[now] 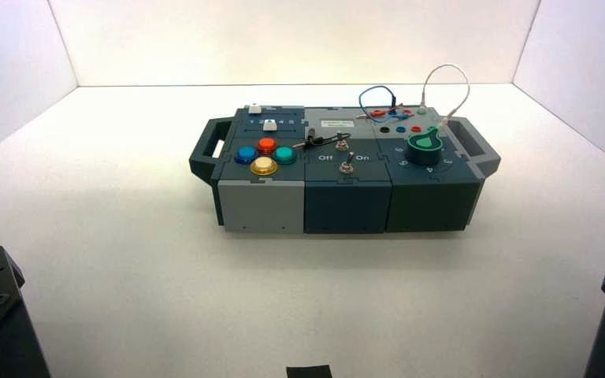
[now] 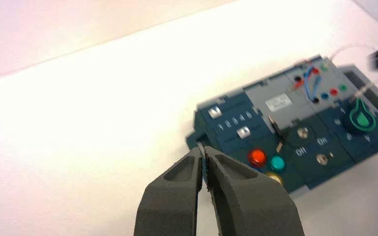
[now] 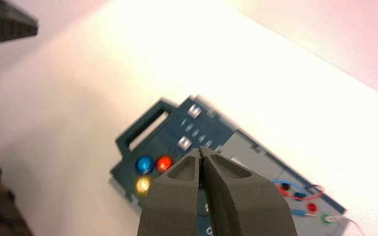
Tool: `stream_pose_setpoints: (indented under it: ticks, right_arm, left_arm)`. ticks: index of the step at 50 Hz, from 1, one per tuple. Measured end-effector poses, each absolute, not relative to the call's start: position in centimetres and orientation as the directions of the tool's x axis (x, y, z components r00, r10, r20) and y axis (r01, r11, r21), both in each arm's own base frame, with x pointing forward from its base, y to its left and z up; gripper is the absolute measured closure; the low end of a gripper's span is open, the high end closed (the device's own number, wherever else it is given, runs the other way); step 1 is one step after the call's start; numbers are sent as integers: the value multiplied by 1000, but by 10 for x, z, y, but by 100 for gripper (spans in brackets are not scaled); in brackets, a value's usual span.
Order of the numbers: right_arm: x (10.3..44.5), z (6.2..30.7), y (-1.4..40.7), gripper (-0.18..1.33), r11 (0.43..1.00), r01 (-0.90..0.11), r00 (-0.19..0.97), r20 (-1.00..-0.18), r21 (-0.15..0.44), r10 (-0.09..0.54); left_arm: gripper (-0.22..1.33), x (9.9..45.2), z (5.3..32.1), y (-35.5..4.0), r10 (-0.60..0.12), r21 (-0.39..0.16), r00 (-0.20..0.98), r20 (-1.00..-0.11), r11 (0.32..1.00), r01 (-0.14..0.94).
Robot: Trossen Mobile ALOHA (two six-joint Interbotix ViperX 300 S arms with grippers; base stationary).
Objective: Push the green button.
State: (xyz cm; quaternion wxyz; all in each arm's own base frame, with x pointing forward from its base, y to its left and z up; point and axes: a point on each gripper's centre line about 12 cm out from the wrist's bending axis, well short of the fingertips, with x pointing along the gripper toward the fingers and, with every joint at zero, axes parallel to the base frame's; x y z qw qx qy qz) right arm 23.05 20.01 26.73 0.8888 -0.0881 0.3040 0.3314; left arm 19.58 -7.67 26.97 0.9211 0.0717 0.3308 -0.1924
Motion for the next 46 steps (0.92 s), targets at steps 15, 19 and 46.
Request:
stream_pose_setpoints:
  ticks: [15,19,46]
  right_arm:
    - [205,261,167,129,792,-606,629,-562,79,537]
    - [201,256,162,129,795,-602,629,-567,79,532]
    - [193,223,139,129,832,-550,627,-620,76,471]
  left_arm:
    - [113,183,274,-66,-287,25,734,-615,924,382]
    - [114,181,273,-65,-287,25,734,-615,924,382]
    - [116,172,254,-64,-287,-2,698,-657,926,378]
